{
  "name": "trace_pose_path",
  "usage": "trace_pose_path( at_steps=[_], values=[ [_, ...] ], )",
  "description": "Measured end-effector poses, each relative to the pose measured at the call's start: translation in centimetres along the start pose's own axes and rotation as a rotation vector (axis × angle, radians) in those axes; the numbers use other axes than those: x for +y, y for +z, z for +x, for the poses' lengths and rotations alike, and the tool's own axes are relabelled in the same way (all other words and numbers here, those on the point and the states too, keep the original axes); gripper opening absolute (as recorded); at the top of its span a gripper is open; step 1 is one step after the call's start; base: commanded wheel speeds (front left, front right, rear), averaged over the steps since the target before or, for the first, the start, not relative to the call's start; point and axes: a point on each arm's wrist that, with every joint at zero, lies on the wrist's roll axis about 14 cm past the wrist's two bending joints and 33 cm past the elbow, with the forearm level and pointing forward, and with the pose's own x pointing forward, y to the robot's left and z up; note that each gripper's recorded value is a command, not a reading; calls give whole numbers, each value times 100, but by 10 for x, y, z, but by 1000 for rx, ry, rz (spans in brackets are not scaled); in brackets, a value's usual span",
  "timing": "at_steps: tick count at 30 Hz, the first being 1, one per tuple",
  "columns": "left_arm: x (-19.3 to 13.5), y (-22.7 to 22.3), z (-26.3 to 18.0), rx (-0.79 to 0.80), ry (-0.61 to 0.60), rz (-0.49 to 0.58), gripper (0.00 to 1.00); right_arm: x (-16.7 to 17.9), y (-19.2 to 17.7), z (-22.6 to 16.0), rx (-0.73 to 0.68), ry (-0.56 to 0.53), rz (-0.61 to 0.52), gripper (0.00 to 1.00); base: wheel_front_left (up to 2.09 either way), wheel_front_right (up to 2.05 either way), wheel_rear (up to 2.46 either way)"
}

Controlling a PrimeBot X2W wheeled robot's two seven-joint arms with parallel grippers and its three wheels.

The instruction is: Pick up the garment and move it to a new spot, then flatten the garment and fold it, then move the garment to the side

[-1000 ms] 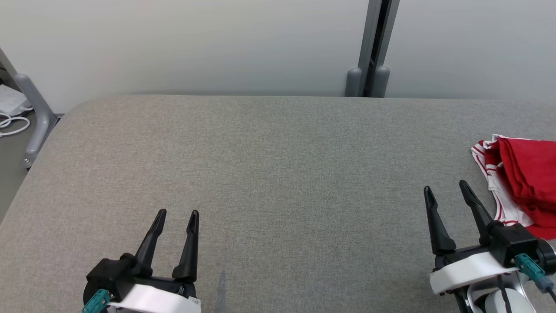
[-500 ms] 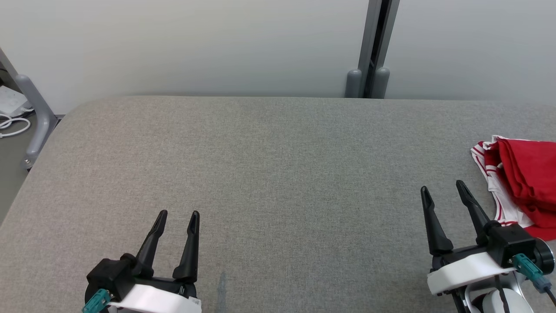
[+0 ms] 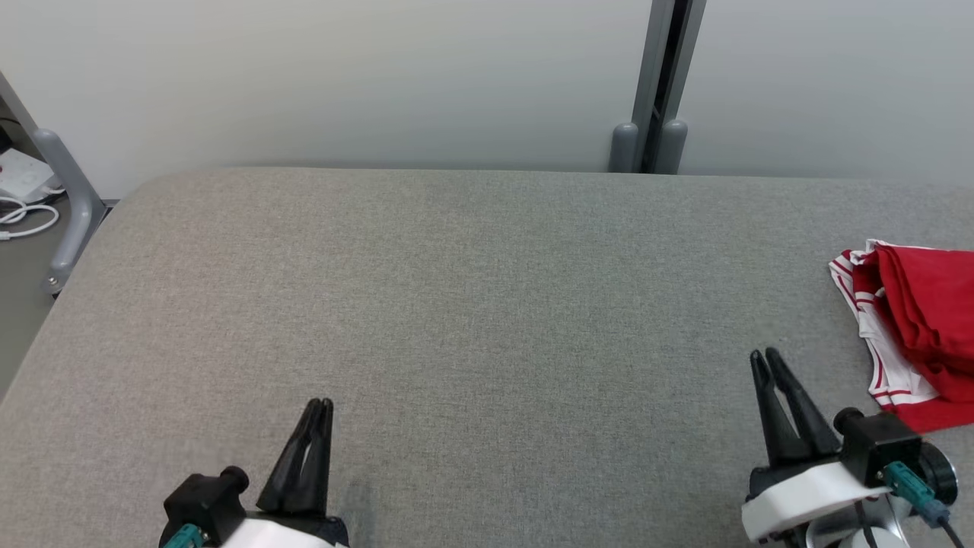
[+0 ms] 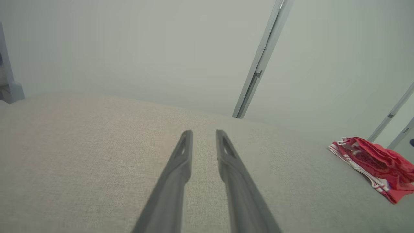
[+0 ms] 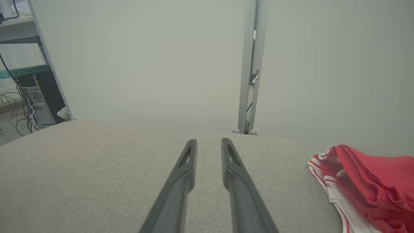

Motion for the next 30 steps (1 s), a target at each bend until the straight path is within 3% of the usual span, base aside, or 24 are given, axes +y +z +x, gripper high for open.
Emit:
trace_pose_path(
  at_steps=[4,30],
  values=[
    [3,-14,-7,46,20,-35,0,-5,-16,-9,57,-29,46,0,0,0,0],
    [2,-12,13,63,59,-417,0,-57,-16,-29,44,-249,513,0,0,0,0]
  ],
)
